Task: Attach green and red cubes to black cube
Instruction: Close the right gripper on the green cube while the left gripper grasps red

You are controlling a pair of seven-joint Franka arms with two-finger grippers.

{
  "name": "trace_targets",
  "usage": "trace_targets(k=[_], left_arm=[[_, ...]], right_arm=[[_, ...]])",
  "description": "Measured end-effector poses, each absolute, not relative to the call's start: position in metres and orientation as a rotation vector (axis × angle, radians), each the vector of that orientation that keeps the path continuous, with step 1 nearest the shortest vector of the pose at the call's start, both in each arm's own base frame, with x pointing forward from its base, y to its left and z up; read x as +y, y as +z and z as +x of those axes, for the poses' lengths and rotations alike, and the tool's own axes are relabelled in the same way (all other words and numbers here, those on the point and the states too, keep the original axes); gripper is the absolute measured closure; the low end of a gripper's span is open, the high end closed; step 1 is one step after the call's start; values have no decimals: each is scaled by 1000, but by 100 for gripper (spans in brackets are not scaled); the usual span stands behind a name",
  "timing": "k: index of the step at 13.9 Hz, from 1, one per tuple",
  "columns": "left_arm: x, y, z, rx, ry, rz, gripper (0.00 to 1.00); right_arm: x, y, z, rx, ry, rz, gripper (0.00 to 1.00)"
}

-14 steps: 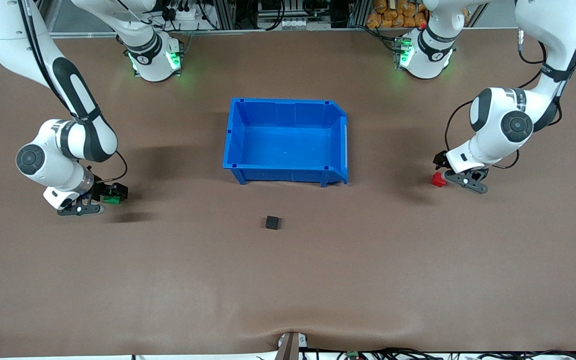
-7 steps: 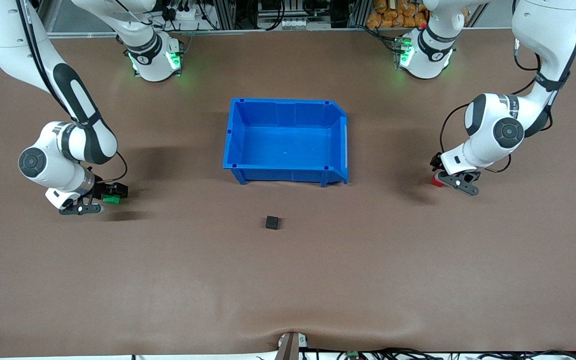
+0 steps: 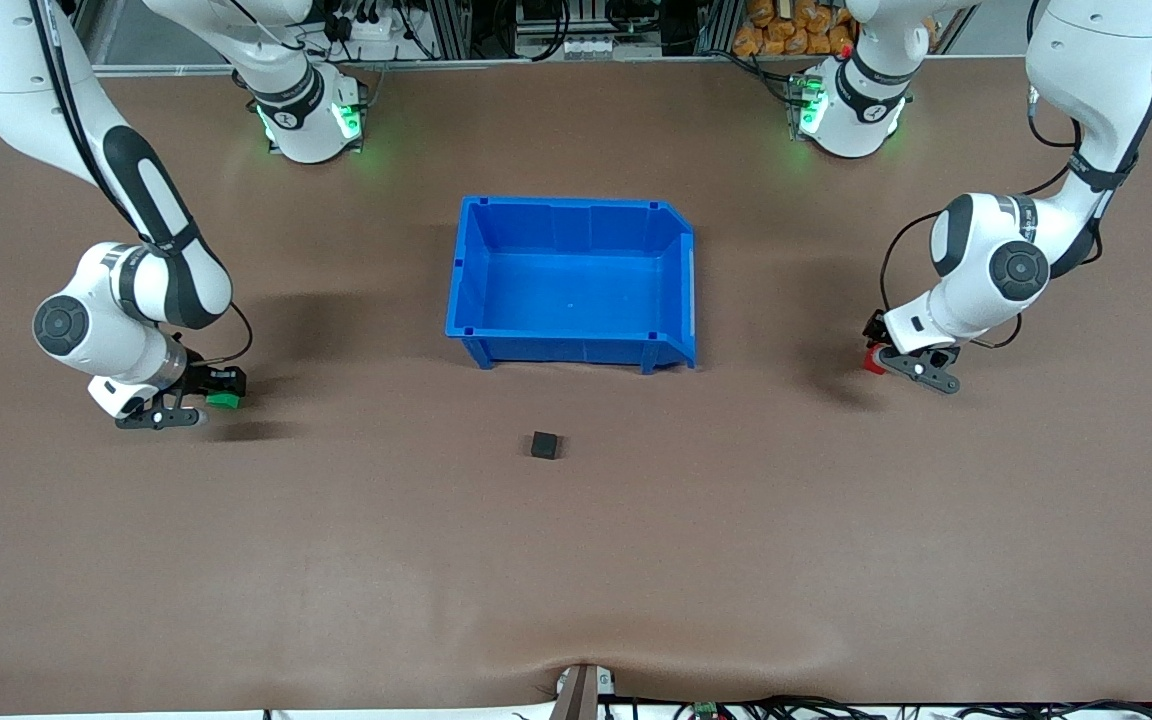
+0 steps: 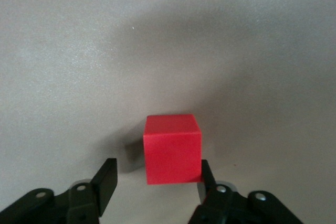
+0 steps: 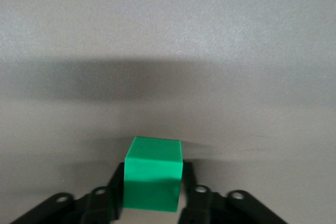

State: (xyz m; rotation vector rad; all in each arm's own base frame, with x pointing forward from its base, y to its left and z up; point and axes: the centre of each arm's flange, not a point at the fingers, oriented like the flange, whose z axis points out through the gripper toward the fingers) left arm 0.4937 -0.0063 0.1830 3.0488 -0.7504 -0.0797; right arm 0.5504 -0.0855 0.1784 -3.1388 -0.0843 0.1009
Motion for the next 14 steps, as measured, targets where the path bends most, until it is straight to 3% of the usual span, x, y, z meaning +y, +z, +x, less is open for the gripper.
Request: trace_targets(k=[1, 7, 14], left_arm=[[-6, 183, 494, -751, -80, 3049, 41], [-6, 185, 496, -752, -72, 3050, 45], [-9, 187, 499, -759, -60, 3050, 49]], right_arm=[[-86, 181, 553, -83, 92, -3140, 60], [-89, 199, 572, -163, 13, -3148, 60], [-93, 256, 623, -912, -146, -3058, 60]])
